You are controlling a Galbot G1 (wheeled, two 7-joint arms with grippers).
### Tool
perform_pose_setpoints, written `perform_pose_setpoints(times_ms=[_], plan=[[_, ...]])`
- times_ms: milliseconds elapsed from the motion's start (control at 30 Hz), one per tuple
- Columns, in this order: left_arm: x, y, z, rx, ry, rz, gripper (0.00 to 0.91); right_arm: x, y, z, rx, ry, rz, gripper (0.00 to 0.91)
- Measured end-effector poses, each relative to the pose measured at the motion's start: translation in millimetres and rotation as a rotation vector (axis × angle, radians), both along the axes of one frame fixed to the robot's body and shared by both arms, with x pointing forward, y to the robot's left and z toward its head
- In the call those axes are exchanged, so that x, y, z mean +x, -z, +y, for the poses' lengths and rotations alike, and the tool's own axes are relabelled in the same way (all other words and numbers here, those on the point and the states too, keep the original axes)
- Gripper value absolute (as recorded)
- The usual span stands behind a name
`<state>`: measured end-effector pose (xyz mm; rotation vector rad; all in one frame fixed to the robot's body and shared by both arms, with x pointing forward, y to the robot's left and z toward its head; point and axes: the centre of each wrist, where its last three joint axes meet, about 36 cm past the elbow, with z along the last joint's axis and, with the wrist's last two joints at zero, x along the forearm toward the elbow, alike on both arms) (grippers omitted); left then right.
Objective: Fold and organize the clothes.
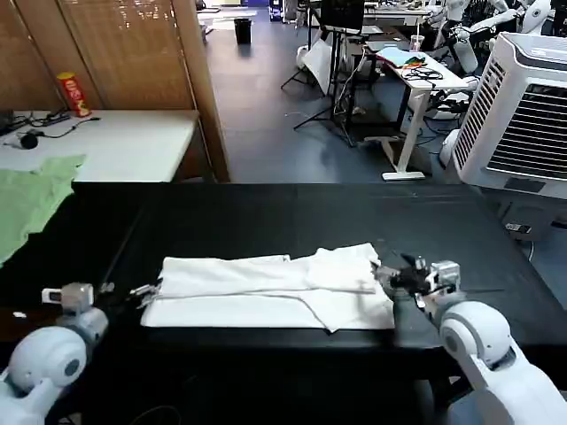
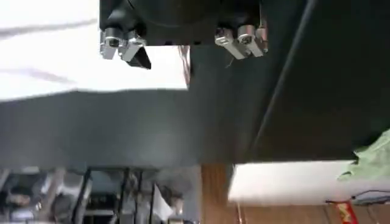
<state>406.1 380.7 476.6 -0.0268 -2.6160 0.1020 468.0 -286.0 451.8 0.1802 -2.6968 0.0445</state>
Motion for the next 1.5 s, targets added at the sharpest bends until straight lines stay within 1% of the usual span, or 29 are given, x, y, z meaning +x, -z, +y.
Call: perform_pose_setpoints(times_ms=[133,167,200,233,267,300,333,367,433,500,533,567,600,633,667,700,733,767,867,1033,1133,1233,1267,1300,1333,1400,1500], plan=[[18,9.3,-1,-0.039,-0.022,0.001,0.878,11,15.8,3,0.026,0.025,0.026,0.878],[22,11.9,-1,-0.049,-0.026,0.002,0.878,13,20.3,5,0.032,0.031,0.033,0.868],[24,14.5,-1,-0.057,-0.03,0.005,0.878,14,24.4,7,0.039,0.033,0.04,0.839],[27,17.0,-1,-0.064,-0.03,0.007,0.809,16,26.9,8,0.043,0.036,0.044,0.809],[29,19.9,-1,-0.071,-0.029,0.01,0.741,17,28.8,9,0.047,0.037,0.045,0.761],[31,22.2,-1,-0.079,-0.026,0.013,0.683,18,30.0,11,0.051,0.037,0.047,0.741],[32,24.8,0,-0.092,-0.025,0.018,0.644,19,31.3,12,0.054,0.038,0.049,0.731],[33,27.3,1,-0.105,-0.026,0.023,0.546,21,32.9,13,0.056,0.04,0.052,0.731],[36,31.9,2,-0.135,-0.027,0.031,0.488,23,35.6,15,0.06,0.042,0.056,0.722],[37,35.3,3,-0.155,-0.028,0.037,0.322,25,38.4,17,0.065,0.043,0.061,0.712],[38,36.8,3,-0.167,-0.027,0.04,0.283,25,39.5,18,0.066,0.042,0.064,0.702],[38,38.2,3,-0.175,-0.026,0.044,0.224,25,40.4,18,0.066,0.041,0.065,0.673],[38,39.5,3,-0.179,-0.027,0.046,0.166,25,41.3,19,0.067,0.038,0.066,0.614],[38,40.3,3,-0.18,-0.026,0.048,0.166,25,42.3,20,0.066,0.036,0.065,0.488],[38,40.8,3,-0.18,-0.025,0.049,0.137,24,43.8,21,0.063,0.035,0.065,0.322],[38,41.3,3,-0.176,-0.026,0.05,0.127,24,44.8,21,0.063,0.035,0.064,0.185],[38,42.1,3,-0.172,-0.028,0.051,0.117,24,46.1,21,0.063,0.036,0.062,0.185],[38,42.5,3,-0.171,-0.028,0.051,0.107,23,47.1,22,0.063,0.037,0.06,0.088],[38,43.8,3,-0.167,-0.03,0.049,0.039,20,52.0,26,0.054,0.046,0.044,0.039],[36,47.4,-1,-0.132,-0.022,0.026,0.01,14,59.6,32,0.015,0.101,0.007,0.0],[34,48.1,-6,-0.071,-0.016,-0.014,0.01,10,64.8,36,-0.002,0.135,-0.008,0.0],[31,49.2,-11,-0.02,-0.016,-0.048,0.01,7,67.7,37,0.001,0.151,-0.011,0.0],[31,50.1,-12,-0.004,-0.018,-0.056,0.01,7,67.7,36,0.006,0.148,-0.008,0.029],[31,50.7,-13,0.007,-0.019,-0.061,0.01,6,67.3,36,0.012,0.141,-0.004,0.117],[31,51.3,-14,0.012,-0.021,-0.062,0.878,5,66.8,35,0.021,0.13,0.002,0.878],[32,51.9,-14,0.02,-0.024,-0.062,0.878,2,64.7,35,0.035,0.109,0.007,0.878],[35,52.2,-12,0.025,-0.025,-0.071,0.878,-1,60.8,32,0.04,0.083,0.002,0.878]])
